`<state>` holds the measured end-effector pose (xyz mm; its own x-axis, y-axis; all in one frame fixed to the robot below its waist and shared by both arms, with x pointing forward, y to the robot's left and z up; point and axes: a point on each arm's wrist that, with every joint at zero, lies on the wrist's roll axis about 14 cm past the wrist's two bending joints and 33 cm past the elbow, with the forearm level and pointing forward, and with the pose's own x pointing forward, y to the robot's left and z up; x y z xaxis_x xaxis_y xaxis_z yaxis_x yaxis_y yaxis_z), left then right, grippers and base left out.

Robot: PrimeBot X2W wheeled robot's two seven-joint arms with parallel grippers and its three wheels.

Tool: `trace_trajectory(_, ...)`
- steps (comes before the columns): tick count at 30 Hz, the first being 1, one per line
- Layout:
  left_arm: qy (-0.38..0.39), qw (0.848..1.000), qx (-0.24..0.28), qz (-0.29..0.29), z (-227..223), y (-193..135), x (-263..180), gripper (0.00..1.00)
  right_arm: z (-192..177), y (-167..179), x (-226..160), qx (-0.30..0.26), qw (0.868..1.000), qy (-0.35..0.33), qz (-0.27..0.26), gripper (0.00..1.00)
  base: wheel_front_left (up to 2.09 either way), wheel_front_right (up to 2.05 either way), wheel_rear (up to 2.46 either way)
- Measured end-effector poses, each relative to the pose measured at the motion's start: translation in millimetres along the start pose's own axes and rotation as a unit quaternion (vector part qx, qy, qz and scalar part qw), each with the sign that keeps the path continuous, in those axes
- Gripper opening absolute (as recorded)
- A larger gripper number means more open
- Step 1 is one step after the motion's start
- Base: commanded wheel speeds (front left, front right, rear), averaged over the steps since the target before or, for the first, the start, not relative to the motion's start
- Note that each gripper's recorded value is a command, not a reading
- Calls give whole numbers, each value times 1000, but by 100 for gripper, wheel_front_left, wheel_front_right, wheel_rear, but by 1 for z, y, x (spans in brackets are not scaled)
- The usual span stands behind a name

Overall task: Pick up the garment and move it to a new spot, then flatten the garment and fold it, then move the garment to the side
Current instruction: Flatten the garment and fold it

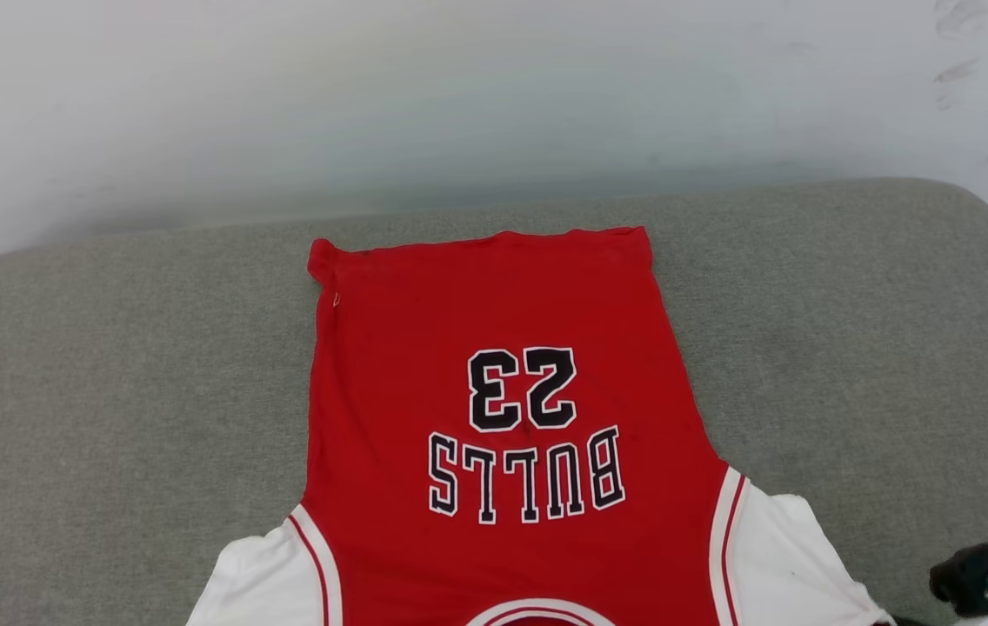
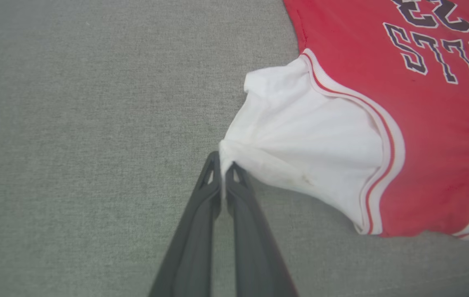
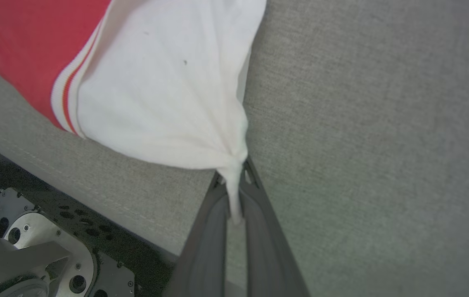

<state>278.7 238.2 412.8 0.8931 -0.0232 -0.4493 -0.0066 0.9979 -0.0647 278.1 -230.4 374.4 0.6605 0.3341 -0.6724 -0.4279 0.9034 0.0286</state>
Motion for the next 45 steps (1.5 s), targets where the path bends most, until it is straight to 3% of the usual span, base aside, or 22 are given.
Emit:
trace_trajectory(1, -5, 1000, 1, -2, 3, -2, 1, 0, 6, -4, 1, 4, 1000, -2, -5, 20, 0, 0, 0)
trace_trajectory(2, -12, 1000, 2, -5, 7, -4, 4, 0, 15, -7, 3, 7, 1000, -11, -8, 49, 0, 0, 0)
trace_trajectory(3, -20, 1000, 3, -9, 13, -7, 7, 0, 29, -12, 4, 8, 1000, -26, -13, 100, 0, 0, 0)
trace_trajectory(8, -45, 999, 10, -25, 32, -18, 21, 0, 114, -49, 0, -24, 994, -92, -45, 100, 0, 0, 0)
trace_trajectory(13, -59, 997, 17, -37, 47, -27, 37, 0, 228, -79, -8, -72, 978, -181, -80, 100, 0, 0, 0)
trace_trajectory(18, -67, 996, 32, -47, 56, -33, 59, 0, 296, -81, 19, -103, 980, -157, -72, 100, 0, 0, 0)
trace_trajectory(21, -66, 996, 34, -53, 57, -38, 75, 0, 303, -82, 64, -98, 993, -35, -48, 100, 0, 0, 0)
trace_trajectory(27, -66, 996, 34, -50, 56, -38, 94, 0, 315, -87, 128, -89, 991, 92, -40, 100, 0, 0, 0)
trace_trajectory(32, -73, 995, 36, -53, 58, -42, 103, 0, 310, -87, 186, -84, 983, 155, -45, 100, 0, 0, 0)
trace_trajectory(39, -60, 997, 42, -36, 49, -33, 114, 0, 256, -72, 262, -68, 968, 240, -15, 100, 0, 0, 0)
trace_trajectory(45, -51, 997, 49, -22, 42, -27, 118, 0, 229, -60, 294, -61, 964, 260, 10, 100, 0, 0, 0)
